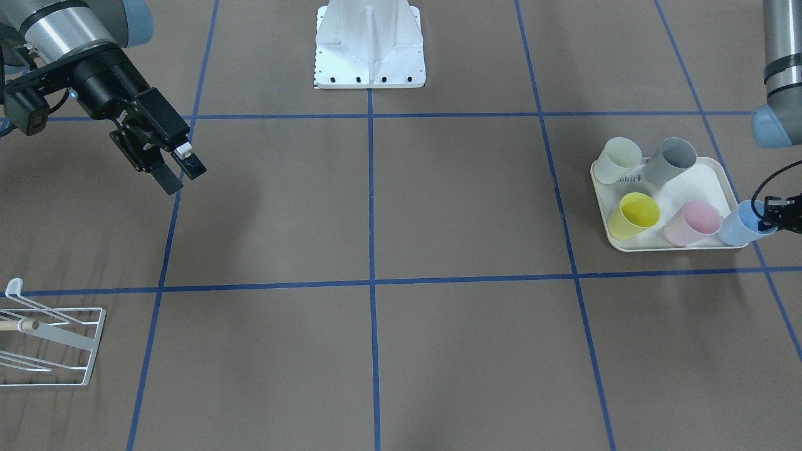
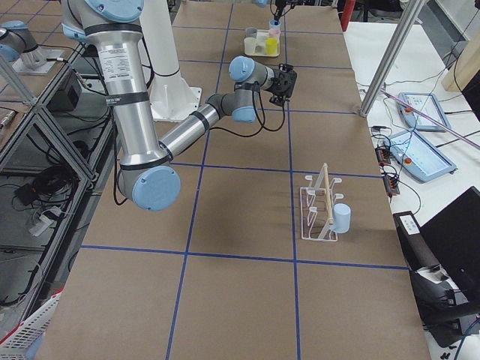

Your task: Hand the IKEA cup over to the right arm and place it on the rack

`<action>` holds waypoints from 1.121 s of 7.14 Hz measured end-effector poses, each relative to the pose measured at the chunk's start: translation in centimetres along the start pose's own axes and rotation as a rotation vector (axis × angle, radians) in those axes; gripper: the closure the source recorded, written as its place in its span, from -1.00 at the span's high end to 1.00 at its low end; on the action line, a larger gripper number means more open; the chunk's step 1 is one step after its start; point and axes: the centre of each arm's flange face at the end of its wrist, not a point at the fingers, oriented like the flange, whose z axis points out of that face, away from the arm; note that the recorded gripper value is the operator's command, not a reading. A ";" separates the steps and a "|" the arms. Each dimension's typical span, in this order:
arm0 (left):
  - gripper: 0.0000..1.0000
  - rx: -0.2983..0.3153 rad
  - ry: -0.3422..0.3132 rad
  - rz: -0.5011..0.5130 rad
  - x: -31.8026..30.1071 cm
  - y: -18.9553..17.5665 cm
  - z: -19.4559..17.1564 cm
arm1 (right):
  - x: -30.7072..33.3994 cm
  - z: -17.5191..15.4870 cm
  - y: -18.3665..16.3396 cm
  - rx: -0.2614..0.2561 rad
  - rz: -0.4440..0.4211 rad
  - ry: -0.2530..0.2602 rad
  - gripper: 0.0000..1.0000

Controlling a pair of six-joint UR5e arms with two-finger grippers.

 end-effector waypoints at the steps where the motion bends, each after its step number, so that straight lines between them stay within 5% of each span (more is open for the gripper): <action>1: -0.42 0.003 0.000 0.002 0.1 -0.1 -0.2 | 0.0 0.0 0.0 0.000 0.000 0.001 0.99; 8: -0.44 0.014 -0.004 0.017 0.5 -0.2 -0.9 | 0.2 0.3 -0.1 0.001 -0.001 0.007 0.99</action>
